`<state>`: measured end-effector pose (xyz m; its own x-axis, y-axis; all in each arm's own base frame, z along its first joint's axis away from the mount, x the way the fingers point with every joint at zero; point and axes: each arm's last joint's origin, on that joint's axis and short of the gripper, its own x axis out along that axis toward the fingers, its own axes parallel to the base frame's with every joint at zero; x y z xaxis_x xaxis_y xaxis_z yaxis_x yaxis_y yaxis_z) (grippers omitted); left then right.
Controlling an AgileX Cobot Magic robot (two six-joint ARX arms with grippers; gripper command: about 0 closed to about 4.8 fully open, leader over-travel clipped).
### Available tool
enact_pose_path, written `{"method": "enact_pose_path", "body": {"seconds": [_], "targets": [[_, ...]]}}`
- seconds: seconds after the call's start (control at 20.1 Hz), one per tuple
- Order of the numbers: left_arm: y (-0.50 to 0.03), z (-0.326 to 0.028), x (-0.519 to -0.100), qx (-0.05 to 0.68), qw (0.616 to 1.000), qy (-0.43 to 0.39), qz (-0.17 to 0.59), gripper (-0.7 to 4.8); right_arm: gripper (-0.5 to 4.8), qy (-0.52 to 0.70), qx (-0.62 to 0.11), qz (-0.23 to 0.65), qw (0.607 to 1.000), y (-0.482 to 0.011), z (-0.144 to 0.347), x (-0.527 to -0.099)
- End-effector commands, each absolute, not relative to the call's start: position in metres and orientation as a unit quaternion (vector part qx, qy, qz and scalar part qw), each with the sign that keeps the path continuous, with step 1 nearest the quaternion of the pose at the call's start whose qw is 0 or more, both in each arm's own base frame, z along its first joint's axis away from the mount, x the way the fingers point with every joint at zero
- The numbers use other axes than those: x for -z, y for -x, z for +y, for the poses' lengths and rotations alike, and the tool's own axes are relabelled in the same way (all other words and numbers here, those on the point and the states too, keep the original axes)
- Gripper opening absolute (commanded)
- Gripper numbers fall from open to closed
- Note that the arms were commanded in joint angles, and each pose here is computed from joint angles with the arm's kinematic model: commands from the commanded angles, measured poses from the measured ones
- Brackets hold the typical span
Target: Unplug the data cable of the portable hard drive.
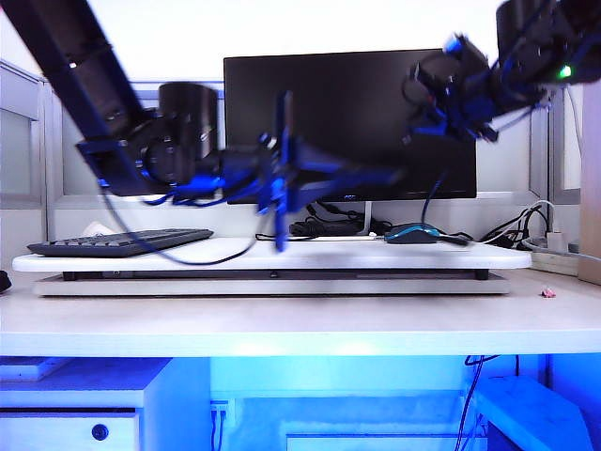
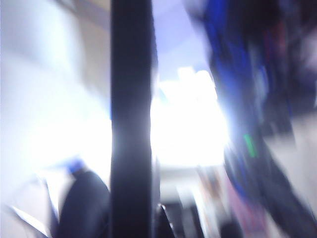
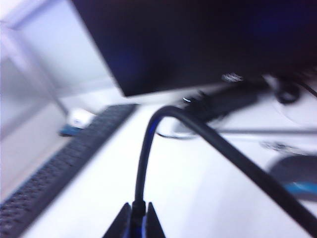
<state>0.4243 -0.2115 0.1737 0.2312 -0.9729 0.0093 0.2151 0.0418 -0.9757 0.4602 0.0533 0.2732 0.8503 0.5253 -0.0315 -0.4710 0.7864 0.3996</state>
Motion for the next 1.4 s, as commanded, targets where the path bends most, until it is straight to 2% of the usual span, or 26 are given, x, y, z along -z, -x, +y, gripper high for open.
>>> {"method": "enact_pose_path", "body": {"seconds": [0.05,0.2,0.45,0.6,0.7,0.75,0.85,0.9,0.95,1.05,1.2,1.25,1.3,1.4], "targets": [[-0.439,-0.183,-0.172,0.437,0.65,0.507,0.36,-0.05,-0.08,-0.193,-0.257,0.086,0.943,-0.469,0.05,-0.257],[-0.449,-0.159,-0.171,0.415,0.663,0.518,0.347,-0.05,-0.08,-0.196,-0.251,0.103,0.942,-0.476,0.049,-0.247],[-0.46,-0.129,-0.171,0.364,0.69,0.54,0.316,-0.05,-0.08,-0.177,-0.234,0.079,0.953,-0.481,0.047,-0.261],[-0.465,-0.113,-0.169,0.33,0.703,0.553,0.303,-0.05,0.06,-0.18,-0.22,0.098,0.954,-0.486,0.041,-0.264],[-0.467,-0.106,-0.169,0.322,0.708,0.556,0.295,-0.03,1.88,-0.182,-0.212,0.109,0.954,-0.489,0.038,-0.26],[-0.468,-0.103,-0.169,0.317,0.71,0.557,0.291,0.07,2.58,-0.182,-0.206,0.11,0.955,-0.49,0.037,-0.259],[-0.469,-0.097,-0.169,0.307,0.714,0.561,0.284,0.9,3.11,-0.183,-0.2,0.116,0.955,-0.491,0.036,-0.256],[-0.47,-0.096,-0.169,0.303,0.717,0.562,0.279,1.73,3.48,-0.184,-0.197,0.121,0.955,-0.491,0.036,-0.254],[-0.471,-0.094,-0.17,0.301,0.72,0.563,0.271,2.67,3.52,-0.185,-0.195,0.129,0.954,-0.49,0.036,-0.253],[-0.471,-0.094,-0.171,0.293,0.723,0.568,0.262,3.65,3.62,-0.186,-0.194,0.134,0.954,-0.49,0.036,-0.252],[-0.472,-0.093,-0.171,0.285,0.727,0.571,0.253,3.73,3.73,-0.186,-0.202,0.132,0.952,-0.49,0.036,-0.253],[-0.471,-0.093,-0.171,0.293,0.723,0.569,0.26,3.75,3.94,-0.194,-0.212,0.134,0.949,-0.49,0.037,-0.253],[-0.471,-0.094,-0.171,0.303,0.713,0.571,0.273,4.4,4.25,-0.195,-0.213,0.136,0.948,-0.49,0.037,-0.253],[-0.471,-0.094,-0.171,0.286,0.692,0.6,0.281,4.62,4.24,-0.202,-0.21,0.137,0.947,-0.49,0.037,-0.253]]}}
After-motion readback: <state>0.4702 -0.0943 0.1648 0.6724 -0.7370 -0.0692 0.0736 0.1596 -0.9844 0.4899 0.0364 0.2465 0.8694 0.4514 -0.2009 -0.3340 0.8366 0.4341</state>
